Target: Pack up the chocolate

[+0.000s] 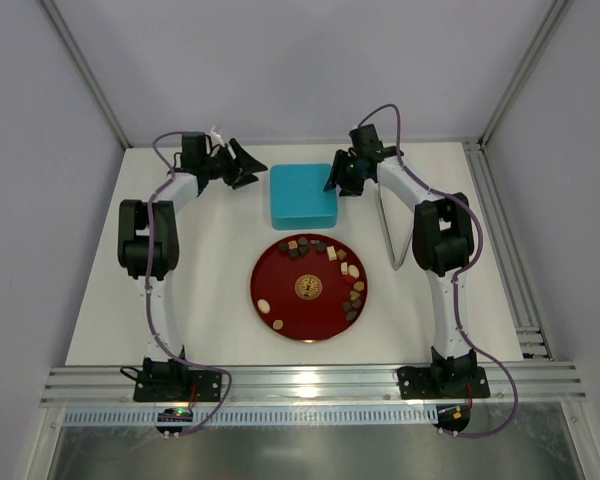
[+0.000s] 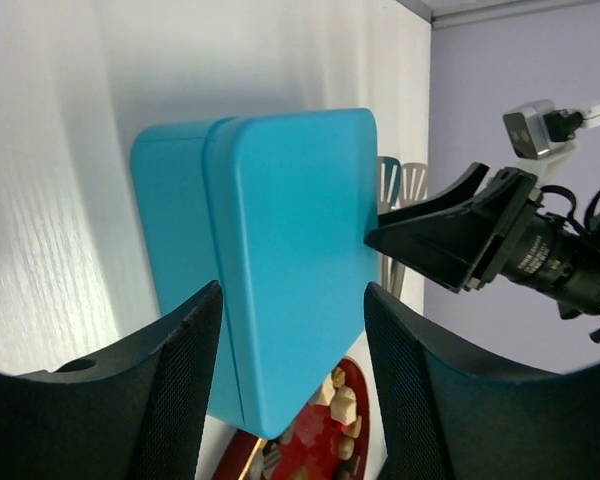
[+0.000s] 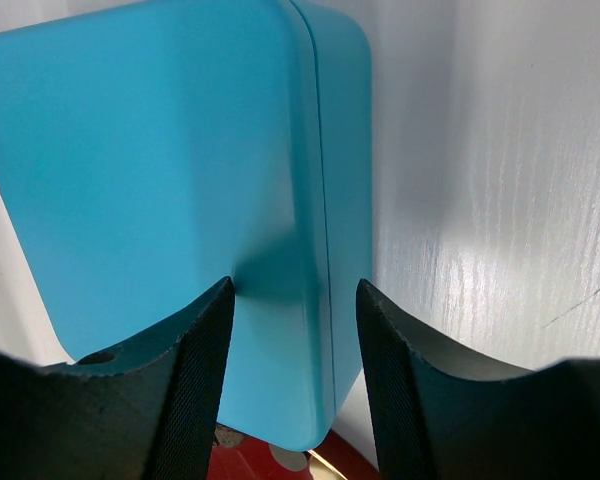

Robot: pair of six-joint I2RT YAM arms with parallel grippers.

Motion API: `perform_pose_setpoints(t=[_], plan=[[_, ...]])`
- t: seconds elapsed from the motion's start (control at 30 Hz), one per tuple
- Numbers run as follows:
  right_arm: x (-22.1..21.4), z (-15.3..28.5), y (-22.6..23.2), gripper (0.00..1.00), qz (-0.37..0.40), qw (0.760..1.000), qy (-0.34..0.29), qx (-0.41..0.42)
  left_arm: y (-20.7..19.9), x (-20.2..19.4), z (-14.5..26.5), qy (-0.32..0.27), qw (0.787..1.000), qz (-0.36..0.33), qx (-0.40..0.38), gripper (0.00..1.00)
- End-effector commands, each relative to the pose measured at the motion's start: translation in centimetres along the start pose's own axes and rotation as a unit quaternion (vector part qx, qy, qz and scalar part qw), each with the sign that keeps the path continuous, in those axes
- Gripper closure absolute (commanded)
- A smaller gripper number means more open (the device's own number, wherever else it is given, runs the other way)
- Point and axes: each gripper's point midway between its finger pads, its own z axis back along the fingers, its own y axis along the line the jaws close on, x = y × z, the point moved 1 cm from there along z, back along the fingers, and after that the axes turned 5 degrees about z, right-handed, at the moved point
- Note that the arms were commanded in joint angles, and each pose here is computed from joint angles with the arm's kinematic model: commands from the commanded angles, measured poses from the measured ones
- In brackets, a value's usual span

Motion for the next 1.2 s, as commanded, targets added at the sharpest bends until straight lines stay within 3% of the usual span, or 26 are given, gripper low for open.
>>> perform_pose_setpoints(t=[0.0,0.37,0.5,0.77,1.17], plan=[[-0.3,-0.3,-0.2,0.46,0.023,1.0,0.002,-0.005,1.4,0.0,-1.8,-0.004,0.999,-0.021,0.029,0.41],[0.3,-0.2,-0.4,0.46,0.033,0.999,-0.007,-0.013,4.9,-0.9,-5.1,-0.011,0.986,-0.089,0.142,0.43],[1.0,0.2,-0.4,0.46,0.038,0.999,-0.014,-0.02,6.6,-1.2,-4.7,-0.029,0.971,-0.1,0.214,0.45],[2.9,-0.2,-0.4,0.36,0.041,0.998,-0.033,-0.019,9.4,-2.7,-4.6,-0.023,0.943,-0.105,0.314,0.48],[5.0,-1.9,0.7,0.18,0.041,0.997,-0.059,0.01,11.8,-3.9,-4.4,0.007,0.924,-0.111,0.366,0.5]])
